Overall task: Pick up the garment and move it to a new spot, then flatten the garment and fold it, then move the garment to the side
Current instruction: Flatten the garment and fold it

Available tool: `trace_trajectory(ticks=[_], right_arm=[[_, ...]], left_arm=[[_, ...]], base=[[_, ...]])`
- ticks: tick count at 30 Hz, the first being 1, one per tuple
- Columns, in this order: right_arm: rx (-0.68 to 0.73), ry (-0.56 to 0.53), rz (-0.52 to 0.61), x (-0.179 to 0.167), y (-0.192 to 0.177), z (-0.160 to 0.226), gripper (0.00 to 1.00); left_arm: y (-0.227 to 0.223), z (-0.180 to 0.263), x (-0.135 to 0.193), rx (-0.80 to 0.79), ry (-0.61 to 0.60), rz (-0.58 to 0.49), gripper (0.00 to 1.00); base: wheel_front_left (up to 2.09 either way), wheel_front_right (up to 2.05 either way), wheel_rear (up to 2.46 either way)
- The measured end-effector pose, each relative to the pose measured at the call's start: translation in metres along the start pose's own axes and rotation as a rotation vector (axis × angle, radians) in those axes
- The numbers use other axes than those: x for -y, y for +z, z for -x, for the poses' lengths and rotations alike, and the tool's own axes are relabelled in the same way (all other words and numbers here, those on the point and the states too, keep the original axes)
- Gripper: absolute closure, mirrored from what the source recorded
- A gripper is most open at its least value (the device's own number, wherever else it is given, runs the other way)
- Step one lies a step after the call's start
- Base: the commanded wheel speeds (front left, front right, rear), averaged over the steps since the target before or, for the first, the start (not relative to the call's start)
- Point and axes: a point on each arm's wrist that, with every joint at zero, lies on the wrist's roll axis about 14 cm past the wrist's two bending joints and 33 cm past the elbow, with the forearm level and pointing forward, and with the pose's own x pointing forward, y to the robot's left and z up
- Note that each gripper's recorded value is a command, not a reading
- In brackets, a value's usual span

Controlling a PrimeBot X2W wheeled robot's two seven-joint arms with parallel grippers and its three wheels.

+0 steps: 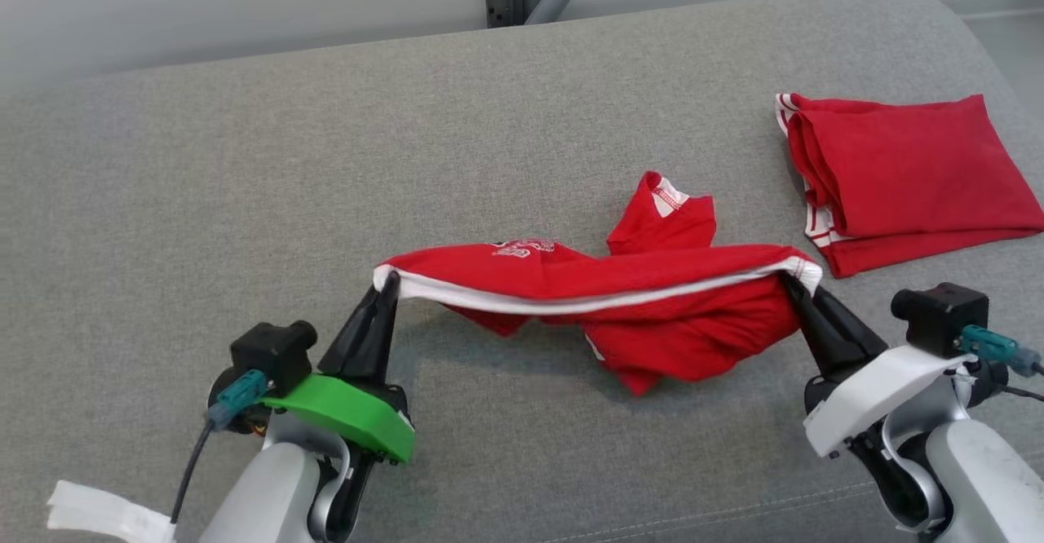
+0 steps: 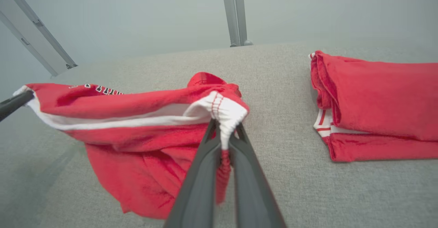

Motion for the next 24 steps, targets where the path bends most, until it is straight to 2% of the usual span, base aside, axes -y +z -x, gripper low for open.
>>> trace_trajectory(ticks=[7,15,20,24], right_arm=[[0.178,0.042,0.044,-0.012,0.065,0.004,1.00],[0.357,0.116,0.128,-0.039,0.137,0.025,1.00],[0.412,0.156,0.176,-0.055,0.168,0.034,1.00],[0.408,0.187,0.218,-0.063,0.183,0.024,1.00]], left_arm=[[0.070,0.019,0.007,0.234,0.002,0.018,1.00],[0.149,0.050,0.034,0.479,-0.067,-0.017,1.00],[0.192,0.065,0.049,0.570,-0.115,-0.067,1.00],[0.222,0.061,0.054,0.605,-0.147,-0.129,1.00]], base=[[0.00,0.00,0.00],[0.00,0.00,0.00],[0.00,0.00,0.00],[0.00,0.00,0.00]])
